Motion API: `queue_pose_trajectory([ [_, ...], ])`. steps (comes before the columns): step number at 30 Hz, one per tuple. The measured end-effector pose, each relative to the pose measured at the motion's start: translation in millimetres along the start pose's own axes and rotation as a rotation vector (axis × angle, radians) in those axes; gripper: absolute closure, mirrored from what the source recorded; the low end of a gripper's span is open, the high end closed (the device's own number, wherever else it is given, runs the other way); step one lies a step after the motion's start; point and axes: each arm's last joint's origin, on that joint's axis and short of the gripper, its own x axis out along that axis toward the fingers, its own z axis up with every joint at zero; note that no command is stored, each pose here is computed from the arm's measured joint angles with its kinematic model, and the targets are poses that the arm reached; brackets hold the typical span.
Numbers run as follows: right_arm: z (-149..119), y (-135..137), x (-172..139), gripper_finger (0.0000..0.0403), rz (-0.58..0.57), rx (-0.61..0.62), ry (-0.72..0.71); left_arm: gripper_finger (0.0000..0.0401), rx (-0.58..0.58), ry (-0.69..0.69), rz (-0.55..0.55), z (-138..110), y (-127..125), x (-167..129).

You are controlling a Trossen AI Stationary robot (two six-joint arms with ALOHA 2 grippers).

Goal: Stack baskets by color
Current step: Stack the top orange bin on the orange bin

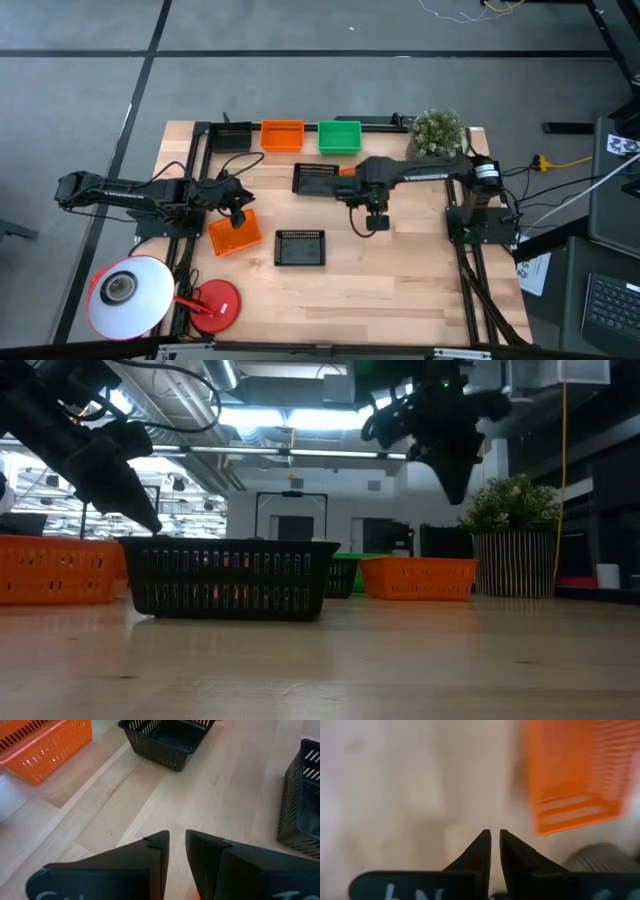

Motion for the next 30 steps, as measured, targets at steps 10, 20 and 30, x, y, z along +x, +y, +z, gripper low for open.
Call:
queue_pose_trajectory([
  [10, -9, -12, 34, 0.0304, -0.126, 0.123, -0.071, 0.0346, -0.001, 0.0, 0.0, 0, 0, 0],
  [20, -4, -19, 73, 0.0186, -0.169, -0.003, -0.126, 0.0346, -0.006, -0.003, -0.001, 0, 0, 0],
  [30, -1, -20, 105, 0.0203, -0.155, -0.055, -0.227, 0.0346, -0.006, -0.003, -0.001, 0, 0, 0],
])
